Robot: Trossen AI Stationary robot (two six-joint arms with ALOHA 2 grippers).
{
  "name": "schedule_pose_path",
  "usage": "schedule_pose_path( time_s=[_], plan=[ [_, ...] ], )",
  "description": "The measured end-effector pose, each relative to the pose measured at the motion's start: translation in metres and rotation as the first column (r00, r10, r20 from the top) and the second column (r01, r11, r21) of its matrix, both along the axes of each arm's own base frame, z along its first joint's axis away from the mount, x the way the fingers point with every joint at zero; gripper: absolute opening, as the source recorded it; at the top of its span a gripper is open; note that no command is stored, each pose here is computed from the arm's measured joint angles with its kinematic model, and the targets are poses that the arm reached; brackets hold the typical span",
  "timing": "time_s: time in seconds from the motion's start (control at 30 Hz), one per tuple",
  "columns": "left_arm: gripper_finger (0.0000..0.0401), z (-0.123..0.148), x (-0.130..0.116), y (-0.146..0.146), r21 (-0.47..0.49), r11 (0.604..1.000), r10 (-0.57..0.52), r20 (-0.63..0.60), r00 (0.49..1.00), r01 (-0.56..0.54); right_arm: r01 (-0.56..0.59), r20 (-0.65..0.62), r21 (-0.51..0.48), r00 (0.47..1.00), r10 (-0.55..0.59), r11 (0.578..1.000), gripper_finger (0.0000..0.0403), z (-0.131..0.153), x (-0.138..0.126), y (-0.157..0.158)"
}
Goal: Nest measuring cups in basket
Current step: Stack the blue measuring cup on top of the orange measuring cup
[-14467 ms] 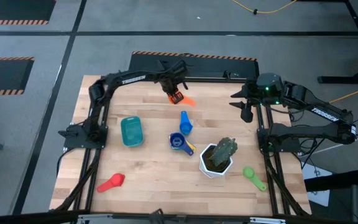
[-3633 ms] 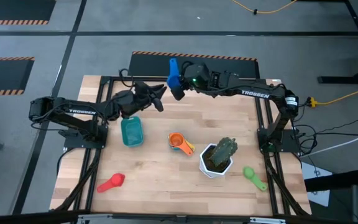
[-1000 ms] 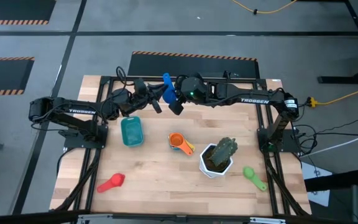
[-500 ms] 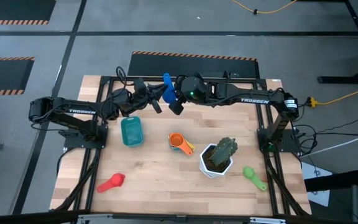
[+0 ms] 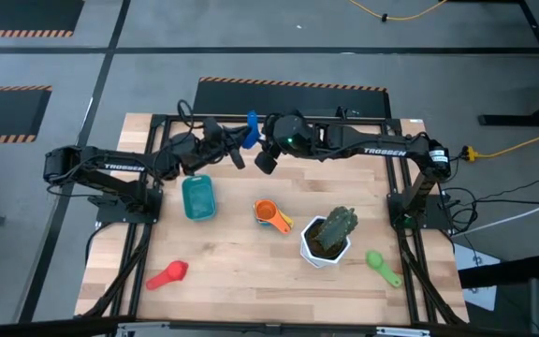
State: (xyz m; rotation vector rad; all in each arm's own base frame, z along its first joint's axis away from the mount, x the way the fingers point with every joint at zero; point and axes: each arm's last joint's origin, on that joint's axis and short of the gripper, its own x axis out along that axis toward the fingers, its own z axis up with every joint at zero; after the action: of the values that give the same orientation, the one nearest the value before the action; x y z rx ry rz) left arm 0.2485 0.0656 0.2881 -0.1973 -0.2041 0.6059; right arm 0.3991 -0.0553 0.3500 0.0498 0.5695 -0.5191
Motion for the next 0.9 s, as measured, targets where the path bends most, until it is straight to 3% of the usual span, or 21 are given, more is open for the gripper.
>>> schedule_pose_path(
  time_s=[0.23,0.43,0.57,0.73,0.9],
  plan=[
    [0.0005,-0.006,0.001,0.0,-0.018,1.0,-0.021,-0.064,0.998,0.02,-0.161,-0.195,-0.089,0.971,0.141,0.983,0.0133,-0.006,-0.007,0.002],
    [0.0006,-0.022,0.003,-0.004,-0.072,0.984,-0.172,-0.221,0.96,0.16,-0.398,-0.292,-0.06,0.884,0.365,0.915,0.0133,0.002,-0.023,0.009],
    [0.0005,-0.029,0.004,-0.009,-0.124,0.938,-0.345,-0.263,0.901,0.323,-0.428,-0.288,-0.08,0.875,0.39,0.9,0.0133,0.011,-0.03,0.01],
    [0.0006,-0.029,0.005,-0.016,-0.154,0.845,-0.535,-0.247,0.808,0.512,-0.442,-0.23,-0.097,0.882,0.412,0.892,0.0133,0.031,-0.03,0.01],
    [0.0005,-0.029,0.006,-0.023,-0.16,0.8,-0.6,-0.24,0.763,0.579,-0.578,-0.114,-0.015,0.811,0.573,0.816,0.0133,0.046,-0.031,0.015]
  ],
)
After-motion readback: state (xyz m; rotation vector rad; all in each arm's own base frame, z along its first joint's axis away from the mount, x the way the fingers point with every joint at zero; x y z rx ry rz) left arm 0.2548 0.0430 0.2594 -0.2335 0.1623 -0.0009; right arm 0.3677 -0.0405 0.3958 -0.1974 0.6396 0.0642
